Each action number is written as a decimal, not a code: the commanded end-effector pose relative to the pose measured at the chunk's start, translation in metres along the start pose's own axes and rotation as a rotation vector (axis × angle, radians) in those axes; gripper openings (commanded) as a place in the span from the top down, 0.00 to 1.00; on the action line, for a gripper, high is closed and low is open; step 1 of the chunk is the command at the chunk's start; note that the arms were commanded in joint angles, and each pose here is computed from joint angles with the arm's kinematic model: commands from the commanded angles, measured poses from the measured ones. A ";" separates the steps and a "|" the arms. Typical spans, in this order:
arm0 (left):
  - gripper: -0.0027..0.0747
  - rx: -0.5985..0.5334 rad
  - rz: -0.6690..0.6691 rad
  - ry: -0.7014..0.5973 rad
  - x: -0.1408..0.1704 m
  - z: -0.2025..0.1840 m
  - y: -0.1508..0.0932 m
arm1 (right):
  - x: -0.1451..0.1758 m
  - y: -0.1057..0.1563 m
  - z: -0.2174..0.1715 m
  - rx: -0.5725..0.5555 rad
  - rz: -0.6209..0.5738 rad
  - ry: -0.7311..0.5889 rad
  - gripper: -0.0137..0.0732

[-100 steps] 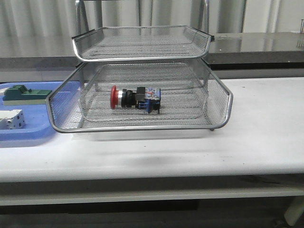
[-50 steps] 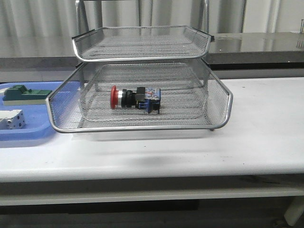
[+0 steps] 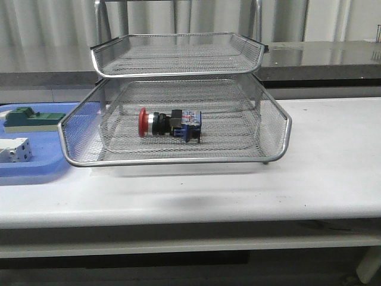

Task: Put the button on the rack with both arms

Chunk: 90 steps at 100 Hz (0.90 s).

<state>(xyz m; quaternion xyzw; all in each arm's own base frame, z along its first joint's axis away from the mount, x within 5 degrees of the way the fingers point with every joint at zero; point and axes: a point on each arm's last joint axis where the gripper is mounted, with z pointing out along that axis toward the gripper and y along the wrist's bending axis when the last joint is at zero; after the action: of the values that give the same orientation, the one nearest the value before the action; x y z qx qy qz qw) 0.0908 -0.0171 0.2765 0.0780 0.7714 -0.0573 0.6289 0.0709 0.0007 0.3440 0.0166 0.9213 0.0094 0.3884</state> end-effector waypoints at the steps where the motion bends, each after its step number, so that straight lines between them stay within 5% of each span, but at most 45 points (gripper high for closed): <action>1: 0.34 -0.058 -0.023 -0.143 -0.011 -0.010 0.004 | -0.012 -0.001 -0.008 0.011 -0.005 -0.090 0.92; 39: 0.37 -0.077 -0.020 -0.198 -0.011 -0.016 0.005 | -0.012 -0.001 -0.008 0.011 -0.005 -0.090 0.92; 77: 0.98 -0.078 -0.020 -0.200 -0.012 -0.017 0.005 | -0.012 -0.001 -0.008 0.011 -0.005 -0.090 0.92; 90: 0.99 -0.078 -0.020 -0.200 -0.012 -0.017 0.005 | -0.012 -0.001 -0.008 0.011 -0.005 -0.090 0.92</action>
<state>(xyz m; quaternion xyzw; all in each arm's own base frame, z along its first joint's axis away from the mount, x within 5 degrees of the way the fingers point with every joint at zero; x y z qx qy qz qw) 0.0770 -0.0136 0.2767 0.0623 0.7344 -0.0474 0.6742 0.0709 0.0007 0.3440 0.0166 0.9213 0.0094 0.3884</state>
